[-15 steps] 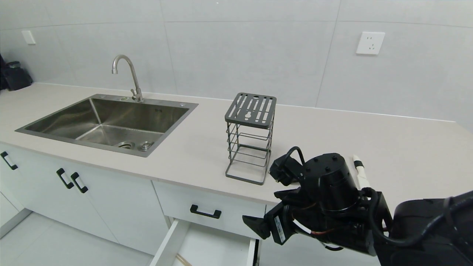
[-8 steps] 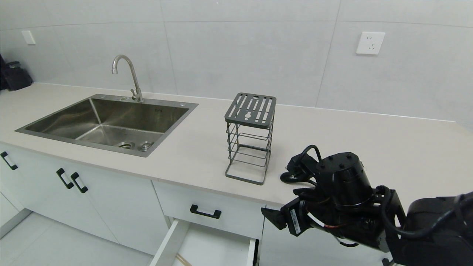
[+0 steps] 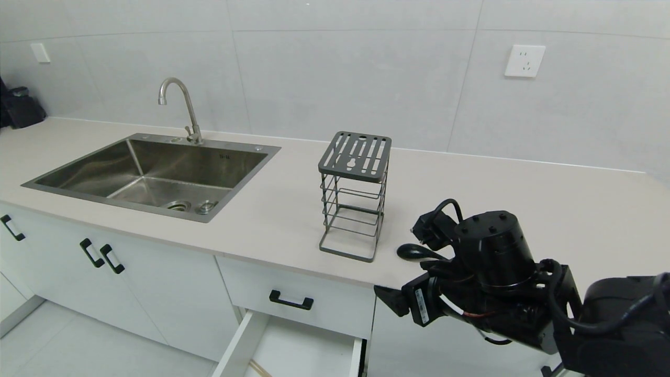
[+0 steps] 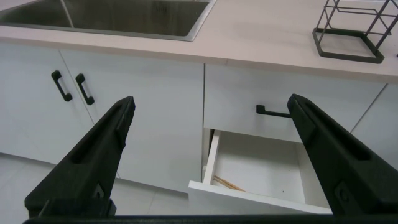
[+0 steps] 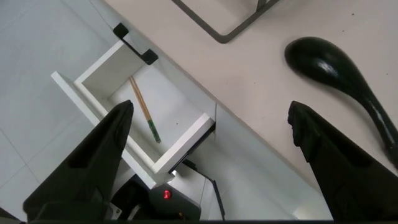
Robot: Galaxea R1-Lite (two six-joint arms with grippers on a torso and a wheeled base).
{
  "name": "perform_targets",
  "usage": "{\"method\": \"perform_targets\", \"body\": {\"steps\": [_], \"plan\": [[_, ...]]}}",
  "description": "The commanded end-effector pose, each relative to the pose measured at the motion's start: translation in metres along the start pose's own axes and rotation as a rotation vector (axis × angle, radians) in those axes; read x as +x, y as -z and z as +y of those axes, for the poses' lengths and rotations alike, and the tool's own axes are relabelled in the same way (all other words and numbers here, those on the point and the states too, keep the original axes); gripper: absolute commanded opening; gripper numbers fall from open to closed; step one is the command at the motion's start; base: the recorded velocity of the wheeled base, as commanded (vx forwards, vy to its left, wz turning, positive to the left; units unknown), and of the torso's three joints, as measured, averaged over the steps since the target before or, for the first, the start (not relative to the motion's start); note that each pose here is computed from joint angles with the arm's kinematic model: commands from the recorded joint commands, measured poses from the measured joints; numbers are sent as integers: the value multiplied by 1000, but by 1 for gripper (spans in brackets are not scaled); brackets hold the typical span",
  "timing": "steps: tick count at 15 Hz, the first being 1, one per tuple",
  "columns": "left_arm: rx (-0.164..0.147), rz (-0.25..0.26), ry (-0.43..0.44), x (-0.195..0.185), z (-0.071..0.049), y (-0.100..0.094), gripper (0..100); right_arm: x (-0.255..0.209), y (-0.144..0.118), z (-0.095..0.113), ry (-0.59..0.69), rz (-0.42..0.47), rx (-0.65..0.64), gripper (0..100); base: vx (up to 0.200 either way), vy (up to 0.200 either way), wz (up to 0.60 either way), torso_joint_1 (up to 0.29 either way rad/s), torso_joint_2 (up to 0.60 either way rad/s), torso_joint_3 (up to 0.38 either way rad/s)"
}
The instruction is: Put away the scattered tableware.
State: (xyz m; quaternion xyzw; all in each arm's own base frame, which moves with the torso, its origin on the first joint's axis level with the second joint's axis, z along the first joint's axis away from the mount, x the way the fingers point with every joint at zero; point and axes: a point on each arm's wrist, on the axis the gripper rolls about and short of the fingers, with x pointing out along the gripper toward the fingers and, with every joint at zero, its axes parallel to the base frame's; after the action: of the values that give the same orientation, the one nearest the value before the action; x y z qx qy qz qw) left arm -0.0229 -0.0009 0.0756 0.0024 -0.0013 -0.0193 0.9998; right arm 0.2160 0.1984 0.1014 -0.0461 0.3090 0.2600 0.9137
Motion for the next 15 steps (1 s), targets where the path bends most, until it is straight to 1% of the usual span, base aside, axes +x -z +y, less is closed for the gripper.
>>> {"method": "perform_targets", "body": {"steps": [1, 2, 4, 6, 7, 9, 15], "plan": [[0, 1, 0, 0, 0, 0, 100, 0, -2, -8, 22, -6, 17, 100, 0, 0, 0, 0, 0, 0], [0, 1, 0, 0, 0, 0, 100, 1, -3, -13, 38, -6, 25, 100, 0, 0, 0, 0, 0, 0], [0, 1, 0, 0, 0, 0, 100, 2, -6, -43, 137, -16, 69, 100, 0, 0, 0, 0, 0, 0], [0, 1, 0, 0, 0, 0, 100, 1, -5, -68, 198, -4, 51, 100, 0, 0, 0, 0, 0, 0], [0, 1, 0, 0, 0, 0, 100, 0, -2, -76, 218, 11, 32, 100, 0, 0, 0, 0, 0, 0], [0, 1, 0, 0, 0, 0, 100, -2, 8, -84, 203, 51, 14, 100, 0, 0, 0, 0, 0, 0], [0, 1, 0, 0, 0, 0, 100, -3, 10, -92, 191, 48, 25, 100, 0, 0, 0, 0, 0, 0]]}}
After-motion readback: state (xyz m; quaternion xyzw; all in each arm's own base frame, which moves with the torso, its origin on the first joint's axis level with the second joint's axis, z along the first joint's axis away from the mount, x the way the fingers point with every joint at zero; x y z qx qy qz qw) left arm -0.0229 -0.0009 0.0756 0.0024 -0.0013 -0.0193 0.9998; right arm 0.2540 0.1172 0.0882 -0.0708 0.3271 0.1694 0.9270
